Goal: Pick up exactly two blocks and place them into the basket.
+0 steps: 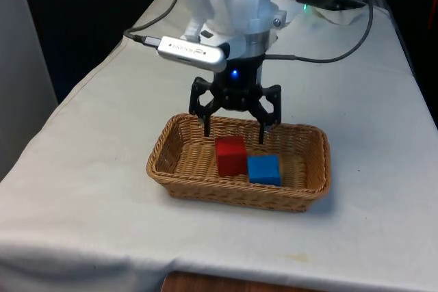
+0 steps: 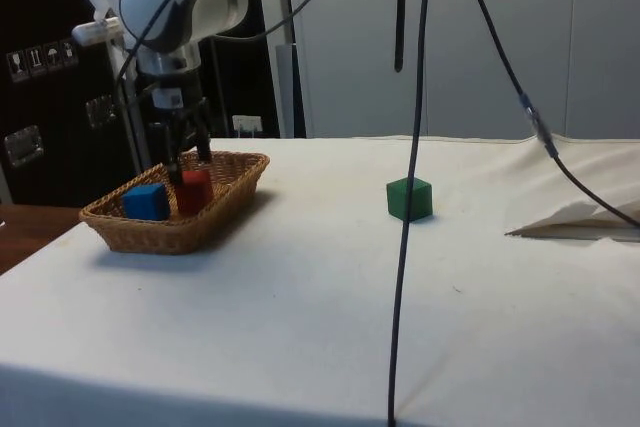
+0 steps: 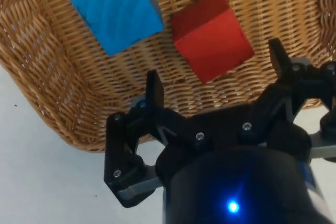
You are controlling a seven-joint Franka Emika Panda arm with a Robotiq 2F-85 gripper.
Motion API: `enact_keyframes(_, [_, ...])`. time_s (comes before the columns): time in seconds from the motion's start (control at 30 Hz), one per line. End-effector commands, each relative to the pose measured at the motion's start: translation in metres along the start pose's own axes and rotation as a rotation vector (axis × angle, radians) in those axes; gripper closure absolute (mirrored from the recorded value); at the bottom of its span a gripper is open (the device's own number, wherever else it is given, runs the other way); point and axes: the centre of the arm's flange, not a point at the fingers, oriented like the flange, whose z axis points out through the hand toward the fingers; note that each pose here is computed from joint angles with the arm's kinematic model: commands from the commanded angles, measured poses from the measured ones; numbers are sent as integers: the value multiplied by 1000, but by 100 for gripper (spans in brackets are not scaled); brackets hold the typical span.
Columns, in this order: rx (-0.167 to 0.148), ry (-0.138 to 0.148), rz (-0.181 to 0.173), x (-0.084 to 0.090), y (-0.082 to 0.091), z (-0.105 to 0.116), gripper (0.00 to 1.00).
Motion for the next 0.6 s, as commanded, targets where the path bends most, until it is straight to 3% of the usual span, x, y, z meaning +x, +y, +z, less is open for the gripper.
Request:
enact_keyframes(0.0, [7, 4, -2, -1, 0, -2, 0])
enact_keyframes(0.2, [1, 0, 0, 0, 0, -1, 0])
enact_keyframes(0.37, [13, -6, -4, -4, -10, -22, 0])
enact_keyframes(0.57, [18, -22, -10, -10, -23, -32, 0])
